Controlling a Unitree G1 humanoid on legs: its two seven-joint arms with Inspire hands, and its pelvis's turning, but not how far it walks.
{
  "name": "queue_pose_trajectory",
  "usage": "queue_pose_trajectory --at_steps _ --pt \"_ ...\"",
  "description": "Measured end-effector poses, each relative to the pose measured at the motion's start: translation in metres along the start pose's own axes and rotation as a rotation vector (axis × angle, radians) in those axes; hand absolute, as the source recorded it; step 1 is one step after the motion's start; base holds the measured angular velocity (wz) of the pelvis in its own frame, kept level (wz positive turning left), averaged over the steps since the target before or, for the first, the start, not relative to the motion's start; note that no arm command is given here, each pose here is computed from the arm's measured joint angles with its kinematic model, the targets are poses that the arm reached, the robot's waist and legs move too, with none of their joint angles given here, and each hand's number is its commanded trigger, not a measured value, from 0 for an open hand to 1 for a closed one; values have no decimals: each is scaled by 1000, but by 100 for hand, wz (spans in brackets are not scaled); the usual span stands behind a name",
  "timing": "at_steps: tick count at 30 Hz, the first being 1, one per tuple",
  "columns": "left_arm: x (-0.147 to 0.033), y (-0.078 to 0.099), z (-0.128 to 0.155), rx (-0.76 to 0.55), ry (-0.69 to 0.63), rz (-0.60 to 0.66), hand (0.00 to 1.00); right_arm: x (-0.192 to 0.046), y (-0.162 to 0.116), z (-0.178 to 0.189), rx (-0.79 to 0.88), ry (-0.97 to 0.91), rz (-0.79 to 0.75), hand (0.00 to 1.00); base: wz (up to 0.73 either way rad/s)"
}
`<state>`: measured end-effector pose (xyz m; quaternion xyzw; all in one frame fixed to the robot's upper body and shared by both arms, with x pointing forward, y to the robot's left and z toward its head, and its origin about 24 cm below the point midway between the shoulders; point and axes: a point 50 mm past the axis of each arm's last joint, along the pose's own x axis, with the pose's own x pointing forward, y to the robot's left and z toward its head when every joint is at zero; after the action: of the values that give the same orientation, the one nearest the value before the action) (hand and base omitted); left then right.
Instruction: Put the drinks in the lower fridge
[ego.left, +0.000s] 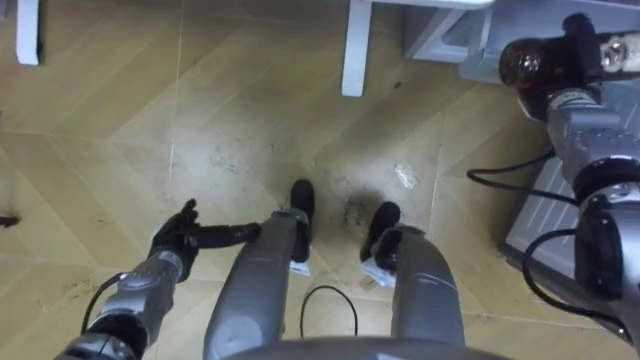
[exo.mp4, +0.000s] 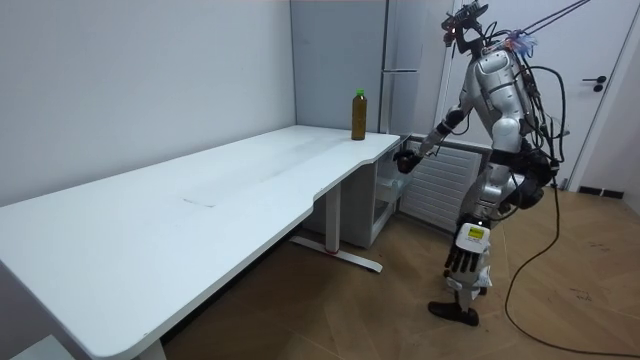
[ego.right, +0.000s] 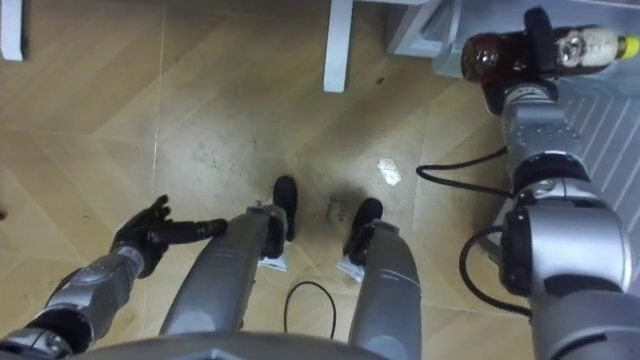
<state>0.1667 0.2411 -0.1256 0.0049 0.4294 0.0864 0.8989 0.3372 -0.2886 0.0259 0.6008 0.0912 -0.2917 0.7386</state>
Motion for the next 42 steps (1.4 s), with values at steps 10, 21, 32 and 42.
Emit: queue_pose_trajectory --at_steps 10,21,32,42 --pt "-7 16 -21 19 70 92 0 0 21 16 -8 -42 8 0 1" --pt "-8 20 -27 21 95 131 0 -1 23 18 -3 -49 -46 0 0" --pt "-9 18 -31 30 113 148 0 -3 32 23 21 -84 -129 0 0" --pt "-9 13 -33 39 121 149 0 -4 32 29 74 -114 -163 0 0"
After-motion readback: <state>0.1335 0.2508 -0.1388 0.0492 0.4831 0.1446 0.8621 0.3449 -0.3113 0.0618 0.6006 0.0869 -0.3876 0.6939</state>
